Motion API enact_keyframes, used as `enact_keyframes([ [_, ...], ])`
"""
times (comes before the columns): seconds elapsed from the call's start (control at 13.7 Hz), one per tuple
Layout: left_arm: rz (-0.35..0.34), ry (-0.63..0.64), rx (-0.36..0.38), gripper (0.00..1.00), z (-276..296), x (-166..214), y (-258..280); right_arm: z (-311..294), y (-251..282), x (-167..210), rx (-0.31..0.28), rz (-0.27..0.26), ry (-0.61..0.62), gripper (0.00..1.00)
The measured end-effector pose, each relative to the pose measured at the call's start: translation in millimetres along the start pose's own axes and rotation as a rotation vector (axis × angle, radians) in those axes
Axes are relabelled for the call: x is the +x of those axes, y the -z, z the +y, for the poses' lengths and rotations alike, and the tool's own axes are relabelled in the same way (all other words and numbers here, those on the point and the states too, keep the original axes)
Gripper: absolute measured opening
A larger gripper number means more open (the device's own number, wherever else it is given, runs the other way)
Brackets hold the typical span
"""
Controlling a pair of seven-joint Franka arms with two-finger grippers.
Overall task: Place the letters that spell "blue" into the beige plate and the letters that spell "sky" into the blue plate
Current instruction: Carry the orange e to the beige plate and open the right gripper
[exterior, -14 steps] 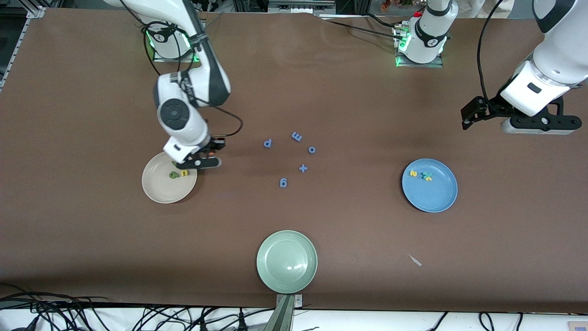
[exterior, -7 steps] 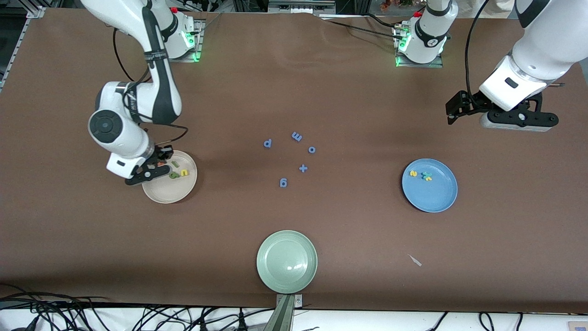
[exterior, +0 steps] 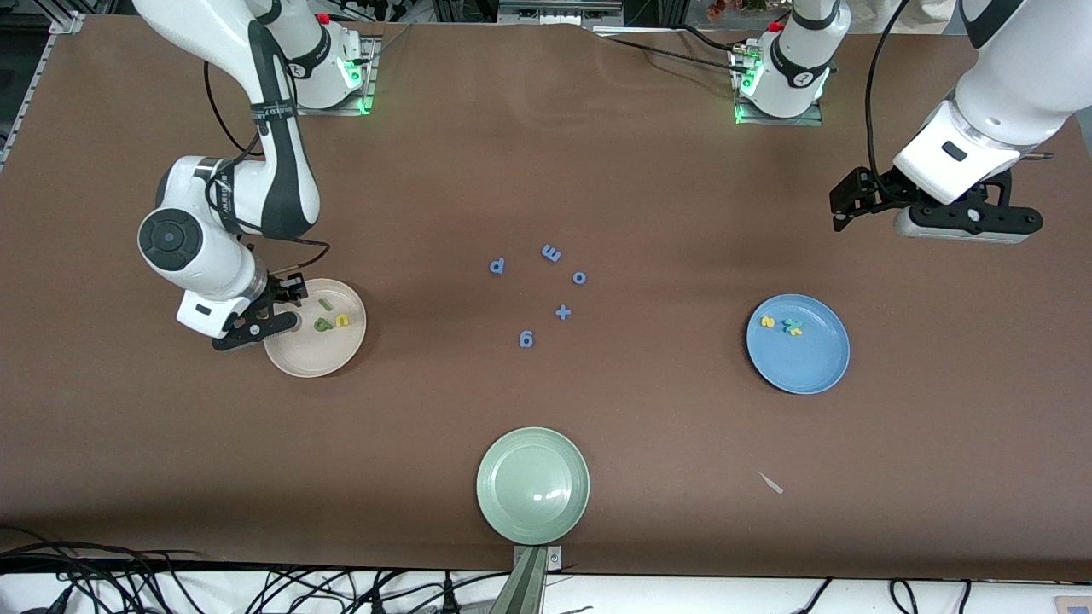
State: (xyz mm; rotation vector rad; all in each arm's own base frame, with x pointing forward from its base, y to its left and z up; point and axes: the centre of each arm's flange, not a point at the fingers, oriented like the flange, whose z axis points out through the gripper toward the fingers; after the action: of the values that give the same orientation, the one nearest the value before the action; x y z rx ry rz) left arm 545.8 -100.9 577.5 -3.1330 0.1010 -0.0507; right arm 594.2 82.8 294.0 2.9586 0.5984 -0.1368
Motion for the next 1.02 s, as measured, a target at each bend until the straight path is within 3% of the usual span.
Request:
enact_keyframes([
  [0.58, 0.001, -0.009, 0.0, 1.0, 4.7, -0.4, 0.7, -21.2, 59.0, 25.4, 0.033, -0.031, -0.059, 0.63],
  [0.88, 0.001, -0.012, 0.0, 1.0, 6.6, -0.6, 0.7, -35.9, 101.0, 32.3, 0.058, -0.083, -0.101, 0.64],
  [1.02, 0.001, -0.015, 0.0, 1.0, 8.1, -0.8, 0.7, -41.4, 120.7, 35.4, 0.062, -0.083, -0.111, 0.66],
])
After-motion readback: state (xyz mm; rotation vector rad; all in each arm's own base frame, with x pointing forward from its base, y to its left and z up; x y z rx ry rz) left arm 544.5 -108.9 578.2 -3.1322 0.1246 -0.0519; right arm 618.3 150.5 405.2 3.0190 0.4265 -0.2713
